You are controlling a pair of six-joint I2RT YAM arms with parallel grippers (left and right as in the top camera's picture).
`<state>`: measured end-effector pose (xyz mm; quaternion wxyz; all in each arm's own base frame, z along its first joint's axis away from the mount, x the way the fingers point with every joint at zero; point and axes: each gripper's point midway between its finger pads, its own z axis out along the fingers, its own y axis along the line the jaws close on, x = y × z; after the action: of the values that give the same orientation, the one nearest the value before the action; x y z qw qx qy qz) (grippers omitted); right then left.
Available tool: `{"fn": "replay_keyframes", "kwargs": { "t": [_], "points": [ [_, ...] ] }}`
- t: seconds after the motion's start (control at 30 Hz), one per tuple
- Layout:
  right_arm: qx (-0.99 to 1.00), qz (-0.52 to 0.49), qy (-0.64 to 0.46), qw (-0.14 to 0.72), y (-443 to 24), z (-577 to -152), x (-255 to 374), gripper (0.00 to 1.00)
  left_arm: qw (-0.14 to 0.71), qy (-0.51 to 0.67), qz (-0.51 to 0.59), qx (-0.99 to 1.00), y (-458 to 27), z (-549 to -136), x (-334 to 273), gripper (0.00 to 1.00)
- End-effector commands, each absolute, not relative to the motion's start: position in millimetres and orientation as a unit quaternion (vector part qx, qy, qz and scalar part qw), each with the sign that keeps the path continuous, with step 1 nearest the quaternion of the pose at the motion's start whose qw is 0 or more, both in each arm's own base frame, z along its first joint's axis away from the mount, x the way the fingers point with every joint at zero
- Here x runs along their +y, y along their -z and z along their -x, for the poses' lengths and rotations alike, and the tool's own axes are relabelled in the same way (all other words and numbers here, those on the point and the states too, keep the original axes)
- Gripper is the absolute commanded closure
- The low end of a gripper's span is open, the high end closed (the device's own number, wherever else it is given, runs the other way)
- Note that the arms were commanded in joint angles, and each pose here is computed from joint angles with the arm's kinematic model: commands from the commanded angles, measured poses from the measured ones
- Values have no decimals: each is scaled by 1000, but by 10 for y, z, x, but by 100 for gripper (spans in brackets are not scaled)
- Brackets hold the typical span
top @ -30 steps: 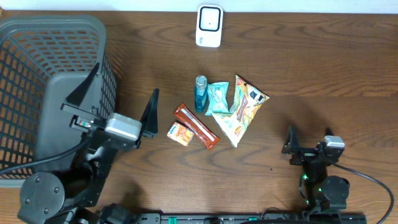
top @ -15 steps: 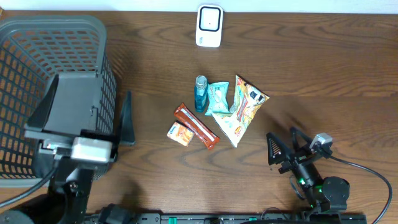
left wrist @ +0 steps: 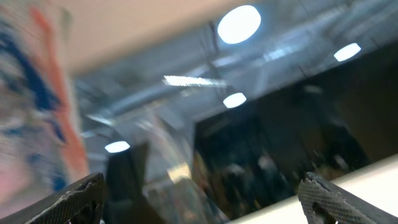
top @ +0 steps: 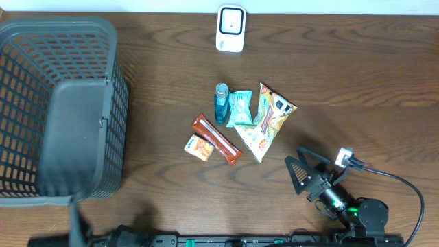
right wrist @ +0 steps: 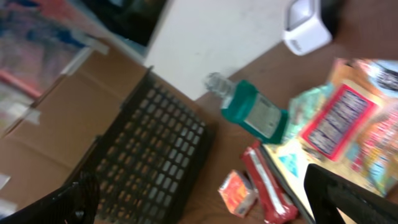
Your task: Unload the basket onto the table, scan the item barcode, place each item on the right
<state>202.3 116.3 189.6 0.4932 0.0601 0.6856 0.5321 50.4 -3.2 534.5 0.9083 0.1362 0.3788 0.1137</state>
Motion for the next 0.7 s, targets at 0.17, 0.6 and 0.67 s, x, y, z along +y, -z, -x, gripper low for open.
{"fn": "replay_keyframes", "kwargs": {
  "t": [0.17,0.6,0.67],
  "points": [
    [713,-57,-532,454,-1759,-1958,1223,1,908,-163,-139,359,-5169,-346,-65,2],
    [831,-159,-258,466,-1742,-2188,606,1,896,-209,-167,353,-5114,-418,-230,2],
    [845,-166,-229,454,-1760,-2288,586,1,896,-209,-167,354,-5113,-419,-230,2]
  ]
}}
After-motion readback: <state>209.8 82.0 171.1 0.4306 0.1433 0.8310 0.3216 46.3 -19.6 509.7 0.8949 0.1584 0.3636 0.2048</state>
